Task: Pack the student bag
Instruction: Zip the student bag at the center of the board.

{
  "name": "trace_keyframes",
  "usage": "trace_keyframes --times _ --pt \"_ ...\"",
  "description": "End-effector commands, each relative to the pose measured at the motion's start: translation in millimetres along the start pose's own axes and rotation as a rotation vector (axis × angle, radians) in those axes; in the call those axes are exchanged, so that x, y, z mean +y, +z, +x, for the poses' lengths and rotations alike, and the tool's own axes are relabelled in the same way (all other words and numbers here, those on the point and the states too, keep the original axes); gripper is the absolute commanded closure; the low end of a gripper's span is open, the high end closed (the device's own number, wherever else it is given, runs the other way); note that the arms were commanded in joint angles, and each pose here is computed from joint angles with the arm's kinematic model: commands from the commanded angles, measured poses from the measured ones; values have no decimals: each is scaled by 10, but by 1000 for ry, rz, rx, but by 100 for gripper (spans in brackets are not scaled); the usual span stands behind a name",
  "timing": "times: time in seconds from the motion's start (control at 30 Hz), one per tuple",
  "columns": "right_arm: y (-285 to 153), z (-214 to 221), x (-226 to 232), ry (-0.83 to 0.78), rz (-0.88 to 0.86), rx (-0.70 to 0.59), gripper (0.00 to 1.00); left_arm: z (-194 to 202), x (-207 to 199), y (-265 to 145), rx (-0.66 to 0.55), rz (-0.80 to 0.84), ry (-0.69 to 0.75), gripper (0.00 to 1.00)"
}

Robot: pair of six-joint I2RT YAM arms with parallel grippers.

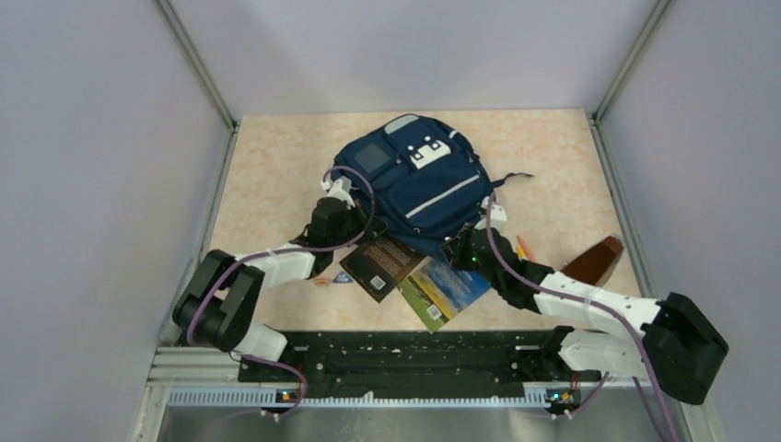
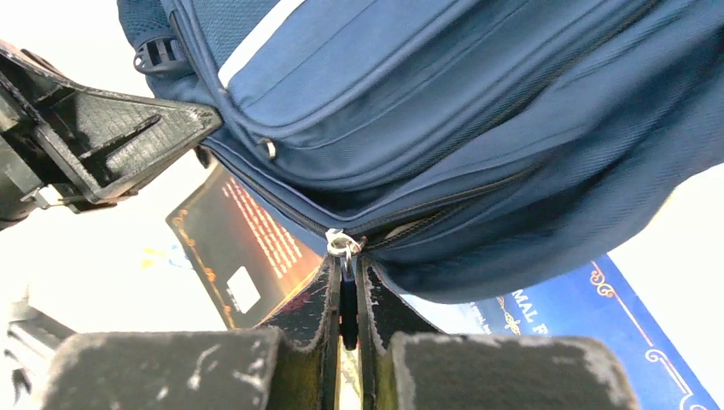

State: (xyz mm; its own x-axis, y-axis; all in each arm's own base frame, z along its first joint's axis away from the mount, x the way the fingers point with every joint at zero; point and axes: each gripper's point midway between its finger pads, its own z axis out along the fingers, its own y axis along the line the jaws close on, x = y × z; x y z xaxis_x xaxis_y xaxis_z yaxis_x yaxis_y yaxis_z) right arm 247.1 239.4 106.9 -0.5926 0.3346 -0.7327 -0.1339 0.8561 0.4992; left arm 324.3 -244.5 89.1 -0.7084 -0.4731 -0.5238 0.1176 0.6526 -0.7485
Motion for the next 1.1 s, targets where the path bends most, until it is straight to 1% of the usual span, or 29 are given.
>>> trace_keyframes --times 0.0,0.13,0.23,0.33,0.4,0.47,0.5,0.57,0.6,0.63,0.67,0.7,0.73,0.8,0.83,0.87,0.93,1.07 --pt "-99 -283 -114 75 -25 -32 100 -725 174 -152 -165 -133 185 100" --pt "-113 -294 -211 112 -57 10 100 -910 320 -259 -156 -174 211 100" --pt "-78 -242 -335 126 -53 45 100 -1102 481 -367 -191 -215 212 100" --pt "-20 -174 -482 148 -62 89 100 -1296 546 -432 -206 -210 223 100" --pt "25 -140 -534 157 -77 111 100 -1434 553 -449 -217 -212 257 100" --pt "78 -117 -550 162 -95 134 100 -1514 545 -445 -213 -221 321 100" --pt "100 -114 -518 162 -119 146 100 -1549 520 -446 -201 -219 368 97" --pt "123 -101 -403 155 -181 178 100 -1583 468 -481 -184 -224 423 69" --pt "123 -89 -343 153 -215 194 100 -1595 413 -516 -191 -216 456 57" --pt "116 -81 -281 153 -250 205 100 -1591 342 -554 -202 -203 499 48" --pt "108 -80 -239 157 -272 212 100 -1588 189 -625 -230 -171 564 42" --pt "99 -77 -216 156 -284 219 100 -1519 52 -660 -238 -137 640 38" --pt "88 -74 -202 152 -291 225 100 -1435 -79 -688 -244 -106 712 36" --pt "70 -80 -200 144 -287 230 100 -1159 -371 -674 -227 -10 845 35" --pt "59 -92 -194 140 -287 229 100 -979 -521 -646 -202 67 902 35" --pt "48 -97 -191 138 -287 231 100 -761 -655 -609 -161 158 939 35" --pt "25 -127 -166 130 -293 228 100 -422 -879 -538 -92 297 970 37" --pt "-15 -182 -132 125 -302 215 100 78 -1010 -318 54 407 1042 39"
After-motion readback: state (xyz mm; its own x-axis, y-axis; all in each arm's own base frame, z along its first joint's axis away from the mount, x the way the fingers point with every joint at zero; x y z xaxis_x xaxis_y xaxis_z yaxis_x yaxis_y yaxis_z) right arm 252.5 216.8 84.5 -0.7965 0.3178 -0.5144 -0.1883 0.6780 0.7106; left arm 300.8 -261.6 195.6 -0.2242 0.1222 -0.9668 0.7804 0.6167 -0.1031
